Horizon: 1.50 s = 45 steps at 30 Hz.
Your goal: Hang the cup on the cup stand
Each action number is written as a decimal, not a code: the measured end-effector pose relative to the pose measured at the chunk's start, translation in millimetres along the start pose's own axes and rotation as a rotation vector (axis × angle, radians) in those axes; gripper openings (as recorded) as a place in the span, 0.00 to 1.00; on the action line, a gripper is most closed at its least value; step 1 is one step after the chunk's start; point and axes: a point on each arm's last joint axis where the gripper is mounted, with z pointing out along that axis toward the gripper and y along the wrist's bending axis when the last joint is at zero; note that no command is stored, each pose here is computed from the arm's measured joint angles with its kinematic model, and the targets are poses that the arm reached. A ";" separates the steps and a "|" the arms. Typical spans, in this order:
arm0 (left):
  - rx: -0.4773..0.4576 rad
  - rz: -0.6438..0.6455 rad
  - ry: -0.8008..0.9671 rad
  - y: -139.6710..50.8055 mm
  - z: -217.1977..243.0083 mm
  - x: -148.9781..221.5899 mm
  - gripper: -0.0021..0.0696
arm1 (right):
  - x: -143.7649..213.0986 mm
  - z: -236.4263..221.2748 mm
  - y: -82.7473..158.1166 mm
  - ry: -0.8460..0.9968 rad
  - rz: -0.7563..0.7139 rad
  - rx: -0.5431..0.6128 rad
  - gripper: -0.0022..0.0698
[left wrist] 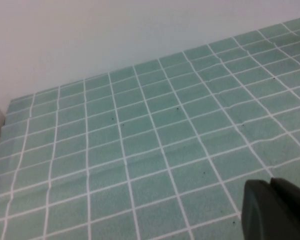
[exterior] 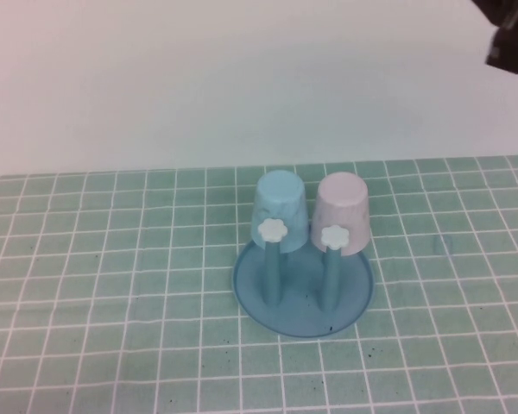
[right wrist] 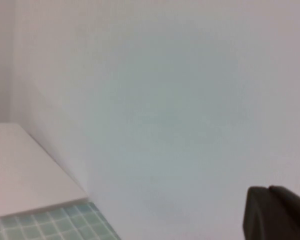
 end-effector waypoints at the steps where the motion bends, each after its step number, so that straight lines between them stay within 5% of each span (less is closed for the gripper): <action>1: 0.003 0.001 0.000 -0.3 0.0 0.0 0.03 | -3.2 -1.5 2.7 -0.012 -0.001 -0.018 0.03; 19: 0.023 -0.003 -0.002 -2.1 0.0 -0.2 0.03 | -25.3 -15.9 8.5 -0.043 -0.096 0.041 0.03; 37: 0.068 0.009 -0.004 -4.5 -0.1 -0.3 0.03 | -67.2 -45.2 52.6 -0.202 -0.123 -0.225 0.03; 41: 0.068 0.009 -0.004 -4.5 -0.1 -0.3 0.03 | -81.9 -58.2 59.2 -0.224 -0.151 -0.174 0.03; 45: 0.067 0.009 -0.007 -4.5 -0.1 -0.6 0.03 | -88.2 -71.7 52.5 -0.199 -0.174 0.048 0.03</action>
